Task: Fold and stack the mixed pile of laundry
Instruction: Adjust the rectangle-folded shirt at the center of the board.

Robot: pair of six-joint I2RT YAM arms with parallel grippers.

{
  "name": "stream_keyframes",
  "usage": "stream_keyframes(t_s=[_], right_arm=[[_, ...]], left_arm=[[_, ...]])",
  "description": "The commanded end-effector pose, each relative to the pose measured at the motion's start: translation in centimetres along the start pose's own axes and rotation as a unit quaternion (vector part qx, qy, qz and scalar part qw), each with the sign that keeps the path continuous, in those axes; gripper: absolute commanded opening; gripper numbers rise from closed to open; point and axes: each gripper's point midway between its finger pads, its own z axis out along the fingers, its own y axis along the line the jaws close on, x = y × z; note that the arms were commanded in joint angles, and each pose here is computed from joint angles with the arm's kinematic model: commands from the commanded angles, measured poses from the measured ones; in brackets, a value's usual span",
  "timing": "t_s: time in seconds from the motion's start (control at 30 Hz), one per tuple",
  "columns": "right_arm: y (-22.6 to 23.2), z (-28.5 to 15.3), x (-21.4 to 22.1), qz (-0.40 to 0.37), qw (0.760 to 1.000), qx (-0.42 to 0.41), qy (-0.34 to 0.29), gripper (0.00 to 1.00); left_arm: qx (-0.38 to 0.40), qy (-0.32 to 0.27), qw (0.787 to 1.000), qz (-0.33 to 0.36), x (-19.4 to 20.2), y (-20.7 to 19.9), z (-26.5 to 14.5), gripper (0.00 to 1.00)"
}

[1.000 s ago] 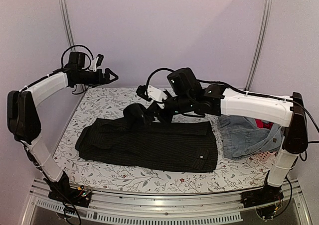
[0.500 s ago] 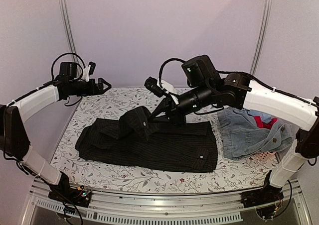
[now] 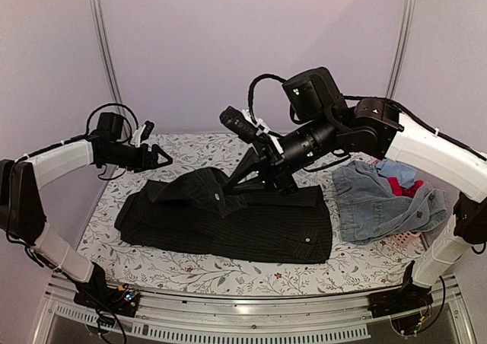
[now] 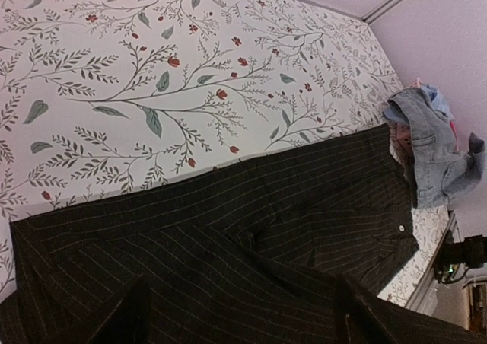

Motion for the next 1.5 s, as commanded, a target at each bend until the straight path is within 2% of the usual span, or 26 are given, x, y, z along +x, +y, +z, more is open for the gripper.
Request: stream_keyframes(t_s=[0.0, 0.17, 0.33, 0.6, 0.67, 0.73, 0.87, 0.97, 1.13, 1.37, 1.47], right_arm=[[1.4, 0.2, -1.4, 0.008, 0.999, -0.043, -0.019, 0.0], [0.8, 0.9, 0.8, 0.017, 0.999, -0.035, 0.009, 0.0], [0.0, 1.7, 2.5, 0.021, 0.999, -0.028, 0.036, 0.0], [-2.8, 2.1, 3.4, 0.054, 0.998, -0.016, 0.03, 0.0], [-4.5, 1.5, 4.0, 0.08, 0.997, -0.006, 0.015, 0.0], [-6.3, 0.7, 5.2, 0.122, 0.993, 0.01, 0.003, 0.0], [-9.0, -1.0, 8.9, 0.209, 0.977, 0.036, -0.01, 0.0], [-11.0, -2.5, 11.4, 0.26, 0.963, 0.062, -0.027, 0.0], [-14.0, -5.1, 15.1, 0.325, 0.938, 0.111, -0.052, 0.0], [-16.8, -9.0, 19.4, 0.395, 0.899, 0.163, -0.095, 0.0], [-17.6, -10.0, 21.4, 0.414, 0.885, 0.189, -0.095, 0.0]], left_arm=[[0.024, 0.067, 0.997, -0.025, 4.5, -0.1, 1.4, 0.81], [0.048, 0.144, 0.987, -0.056, 10.4, -1.5, 3.8, 0.75], [0.028, 0.227, 0.97, -0.085, 16.1, -1.5, 5.4, 0.65], [-0.014, 0.32, 0.939, -0.126, 19.5, 0.6, 6.6, 0.57], [-0.015, 0.313, 0.941, -0.126, 18.7, 0.8, 6.4, 0.58], [-0.007, 0.282, 0.951, -0.125, 16.5, 0.4, 6.0, 0.62], [0.003, 0.193, 0.975, -0.113, 10.4, -0.1, 4.3, 0.87], [-0.003, 0.139, 0.986, -0.091, 6.6, -0.2, 2.9, 0.99], [-0.018, 0.095, 0.993, -0.071, 3.6, 0.3, 1.5, 1.0], [-0.02, 0.1, 0.992, -0.077, 3.7, 1.3, 1.9, 1.0], [-0.023, 0.102, 0.991, -0.077, 3.7, 1.8, 2.1, 1.0]])
